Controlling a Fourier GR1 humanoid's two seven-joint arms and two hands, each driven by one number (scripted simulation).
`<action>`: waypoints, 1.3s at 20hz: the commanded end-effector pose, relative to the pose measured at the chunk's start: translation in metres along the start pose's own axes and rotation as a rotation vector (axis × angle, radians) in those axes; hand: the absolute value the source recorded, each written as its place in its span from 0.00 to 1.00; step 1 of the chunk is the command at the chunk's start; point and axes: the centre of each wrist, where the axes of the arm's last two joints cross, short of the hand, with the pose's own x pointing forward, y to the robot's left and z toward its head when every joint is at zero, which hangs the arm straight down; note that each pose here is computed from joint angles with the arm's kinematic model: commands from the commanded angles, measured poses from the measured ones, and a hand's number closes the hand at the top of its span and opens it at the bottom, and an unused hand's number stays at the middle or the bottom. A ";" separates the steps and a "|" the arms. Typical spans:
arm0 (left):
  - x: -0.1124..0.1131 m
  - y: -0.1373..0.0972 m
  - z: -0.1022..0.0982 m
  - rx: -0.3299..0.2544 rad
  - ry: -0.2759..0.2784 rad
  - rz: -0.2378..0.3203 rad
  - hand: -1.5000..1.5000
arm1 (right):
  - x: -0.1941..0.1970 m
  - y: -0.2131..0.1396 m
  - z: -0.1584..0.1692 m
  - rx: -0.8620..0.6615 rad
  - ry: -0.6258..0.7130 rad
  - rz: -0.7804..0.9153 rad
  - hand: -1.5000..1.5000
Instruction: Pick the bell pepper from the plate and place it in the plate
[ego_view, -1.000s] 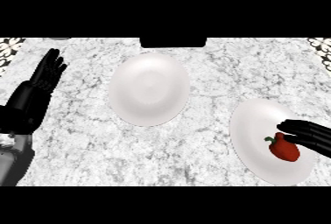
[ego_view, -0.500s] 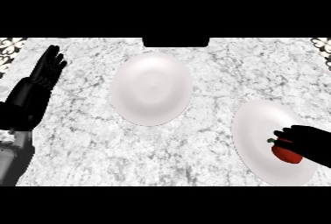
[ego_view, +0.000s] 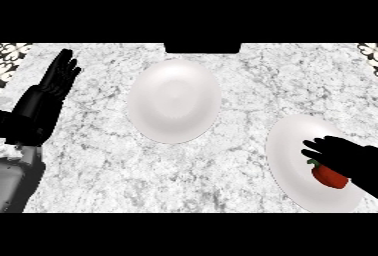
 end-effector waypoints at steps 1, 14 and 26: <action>-0.004 0.003 0.008 0.000 0.011 0.013 0.50 | 0.001 0.007 -0.017 0.007 0.082 0.057 0.00; 0.001 0.004 -0.003 -0.006 0.001 -0.004 0.50 | -0.048 0.041 -0.060 0.121 0.109 0.037 0.00; -0.001 0.001 -0.004 0.004 0.012 -0.004 0.50 | -0.042 0.062 -0.090 0.079 0.075 0.033 1.00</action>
